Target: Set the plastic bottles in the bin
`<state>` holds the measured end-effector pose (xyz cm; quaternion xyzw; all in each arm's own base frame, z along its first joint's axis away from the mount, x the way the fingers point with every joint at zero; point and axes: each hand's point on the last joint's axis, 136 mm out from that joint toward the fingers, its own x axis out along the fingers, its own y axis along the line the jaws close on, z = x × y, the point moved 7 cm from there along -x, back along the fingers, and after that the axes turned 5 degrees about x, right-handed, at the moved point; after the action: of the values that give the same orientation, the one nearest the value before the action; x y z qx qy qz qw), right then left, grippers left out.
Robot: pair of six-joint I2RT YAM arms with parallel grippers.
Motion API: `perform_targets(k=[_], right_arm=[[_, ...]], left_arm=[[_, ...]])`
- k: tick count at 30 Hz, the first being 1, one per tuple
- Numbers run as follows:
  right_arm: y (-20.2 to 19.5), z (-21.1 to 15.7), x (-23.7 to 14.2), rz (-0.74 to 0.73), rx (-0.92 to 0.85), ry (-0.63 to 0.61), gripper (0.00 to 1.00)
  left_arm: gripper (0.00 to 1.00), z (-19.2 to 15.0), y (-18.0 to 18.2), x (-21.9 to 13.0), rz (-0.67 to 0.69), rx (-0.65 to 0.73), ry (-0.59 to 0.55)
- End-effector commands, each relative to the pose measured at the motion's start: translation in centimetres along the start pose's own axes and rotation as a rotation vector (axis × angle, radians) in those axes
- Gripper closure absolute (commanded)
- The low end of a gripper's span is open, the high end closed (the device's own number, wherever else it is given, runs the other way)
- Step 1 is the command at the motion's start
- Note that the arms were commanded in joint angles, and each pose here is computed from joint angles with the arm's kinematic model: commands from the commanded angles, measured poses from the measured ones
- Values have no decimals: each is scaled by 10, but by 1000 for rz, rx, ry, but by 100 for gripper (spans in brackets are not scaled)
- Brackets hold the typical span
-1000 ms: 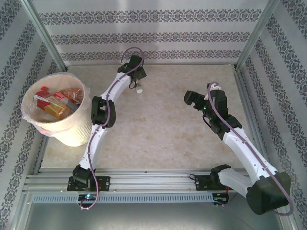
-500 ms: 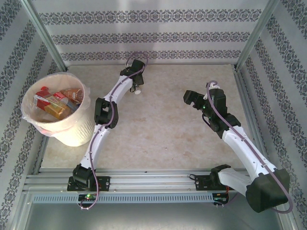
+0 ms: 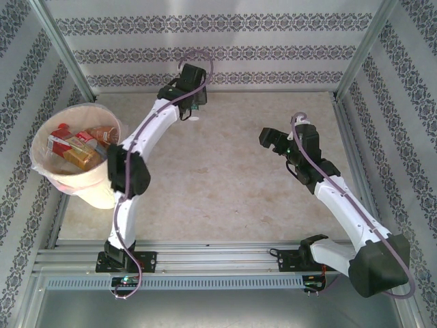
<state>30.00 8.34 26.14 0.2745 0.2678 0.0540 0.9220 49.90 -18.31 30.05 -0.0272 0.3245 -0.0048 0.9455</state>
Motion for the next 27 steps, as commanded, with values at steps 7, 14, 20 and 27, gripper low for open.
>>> perform_targets(k=[7, 14, 20, 27], right_arm=[[21, 15, 1, 77, 3, -53, 2], [26, 16, 11, 96, 15, -46, 2], [30, 15, 22, 117, 27, -17, 2], [35, 15, 27, 134, 26, 3, 2]], left_arm=[[46, 14, 27, -125, -70, -50, -157], [46, 13, 70, -194, 50, -102, -222], [45, 6, 133, -220, 218, -262, -218], [45, -14, 189, -229, 380, -414, -183]])
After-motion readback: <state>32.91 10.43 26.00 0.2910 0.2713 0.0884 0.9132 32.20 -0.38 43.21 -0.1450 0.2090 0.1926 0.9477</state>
